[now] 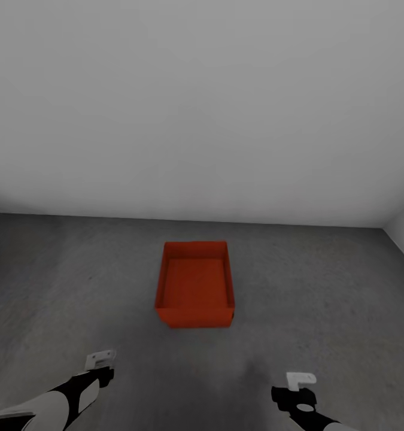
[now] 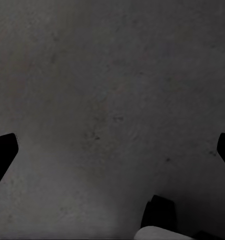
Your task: Move the two storage containers from the living room to the garage. In the garage, place one container on the floor and stack the other container on top of it (either order is fine).
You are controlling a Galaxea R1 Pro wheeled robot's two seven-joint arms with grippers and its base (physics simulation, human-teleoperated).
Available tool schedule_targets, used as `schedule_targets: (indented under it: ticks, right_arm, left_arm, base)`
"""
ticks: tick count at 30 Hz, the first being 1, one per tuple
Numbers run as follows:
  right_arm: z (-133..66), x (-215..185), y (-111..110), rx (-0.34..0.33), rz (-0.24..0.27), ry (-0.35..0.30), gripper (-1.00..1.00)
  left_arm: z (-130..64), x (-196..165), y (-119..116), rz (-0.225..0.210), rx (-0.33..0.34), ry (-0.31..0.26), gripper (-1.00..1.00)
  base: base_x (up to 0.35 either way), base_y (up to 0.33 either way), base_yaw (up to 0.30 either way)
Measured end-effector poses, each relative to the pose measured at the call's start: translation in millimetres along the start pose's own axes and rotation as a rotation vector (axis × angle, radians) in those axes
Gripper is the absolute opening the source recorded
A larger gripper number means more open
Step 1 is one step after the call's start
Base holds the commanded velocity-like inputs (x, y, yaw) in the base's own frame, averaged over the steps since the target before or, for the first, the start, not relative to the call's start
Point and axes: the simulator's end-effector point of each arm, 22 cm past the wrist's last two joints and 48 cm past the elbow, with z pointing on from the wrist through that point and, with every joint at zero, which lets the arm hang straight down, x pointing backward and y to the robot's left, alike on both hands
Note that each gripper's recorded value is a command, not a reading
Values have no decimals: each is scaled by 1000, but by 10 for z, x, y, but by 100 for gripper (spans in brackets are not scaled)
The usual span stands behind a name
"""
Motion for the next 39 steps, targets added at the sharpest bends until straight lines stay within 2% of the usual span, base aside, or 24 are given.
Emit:
schedule_targets:
  ticks: [17, 27, 39]
  right_arm:
    - [-33, 188, 35, -10, -4, 24, 100]
    - [-22, 52, 60, -10, 1, 0, 100]
    - [-67, 52, 92, -15, 1, 5, 100]
  left_arm:
    - [0, 47, 4, 1, 1, 9, 100]
    - [-2, 124, -5, 1, 7, 12, 100]
    - [-55, 127, -103, 3, 25, 11, 100]
  base:
    - [-307, 0, 0]
    - [-31, 0, 0]
    - [0, 0, 0]
